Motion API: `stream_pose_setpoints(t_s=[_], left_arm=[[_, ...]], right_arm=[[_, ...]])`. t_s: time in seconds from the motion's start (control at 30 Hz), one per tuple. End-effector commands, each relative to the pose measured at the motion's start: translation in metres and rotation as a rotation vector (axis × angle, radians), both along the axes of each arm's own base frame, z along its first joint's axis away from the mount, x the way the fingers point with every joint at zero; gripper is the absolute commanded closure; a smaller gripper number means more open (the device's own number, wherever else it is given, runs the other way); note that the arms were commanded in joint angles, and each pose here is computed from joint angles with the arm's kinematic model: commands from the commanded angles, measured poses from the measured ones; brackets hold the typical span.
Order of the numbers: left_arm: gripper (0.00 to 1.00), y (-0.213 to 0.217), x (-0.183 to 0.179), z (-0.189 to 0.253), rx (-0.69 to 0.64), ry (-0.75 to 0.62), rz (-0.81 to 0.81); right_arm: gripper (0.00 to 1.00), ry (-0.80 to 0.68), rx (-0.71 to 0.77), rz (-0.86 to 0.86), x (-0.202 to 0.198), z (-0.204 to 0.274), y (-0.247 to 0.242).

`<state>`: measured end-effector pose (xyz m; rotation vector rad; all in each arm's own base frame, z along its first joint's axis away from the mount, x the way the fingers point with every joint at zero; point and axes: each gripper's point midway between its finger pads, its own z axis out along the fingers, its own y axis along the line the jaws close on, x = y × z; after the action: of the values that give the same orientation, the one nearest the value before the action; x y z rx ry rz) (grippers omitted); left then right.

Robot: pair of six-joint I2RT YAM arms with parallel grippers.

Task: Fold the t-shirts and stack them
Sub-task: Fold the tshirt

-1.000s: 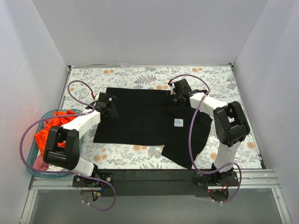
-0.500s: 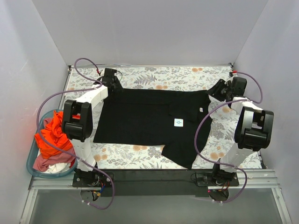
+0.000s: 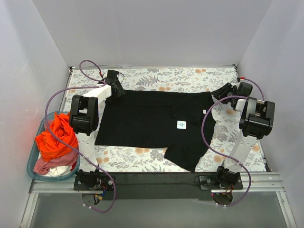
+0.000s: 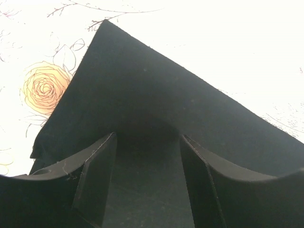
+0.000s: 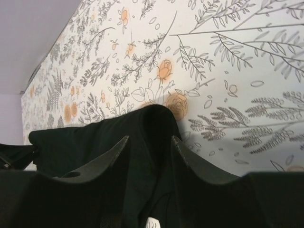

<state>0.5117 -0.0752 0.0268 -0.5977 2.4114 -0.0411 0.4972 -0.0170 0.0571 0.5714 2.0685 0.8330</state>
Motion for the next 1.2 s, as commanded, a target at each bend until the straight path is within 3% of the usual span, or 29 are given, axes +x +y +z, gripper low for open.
stream_pose_setpoints(t_s=[0.0,0.47,0.57,0.73,1.17], left_arm=[[0.46,0.007,-0.003,-0.010,0.025,0.027,0.006],[0.46,0.011,-0.012,-0.027,0.037,0.066,0.016],[0.46,0.015,-0.013,-0.033,0.038,0.082,0.028],[0.46,0.023,-0.015,-0.043,0.038,0.106,0.046],[0.46,0.014,0.013,-0.054,-0.026,0.121,0.055]], right_arm=[[0.54,-0.131,0.042,0.042,0.024,0.031,0.004],[0.59,-0.096,0.107,0.071,0.039,-0.004,0.011],[0.69,-0.096,0.119,0.066,0.045,-0.008,0.010],[0.99,-0.102,0.119,0.058,0.052,-0.010,0.006],[0.99,-0.175,0.068,0.008,0.090,-0.007,-0.036]])
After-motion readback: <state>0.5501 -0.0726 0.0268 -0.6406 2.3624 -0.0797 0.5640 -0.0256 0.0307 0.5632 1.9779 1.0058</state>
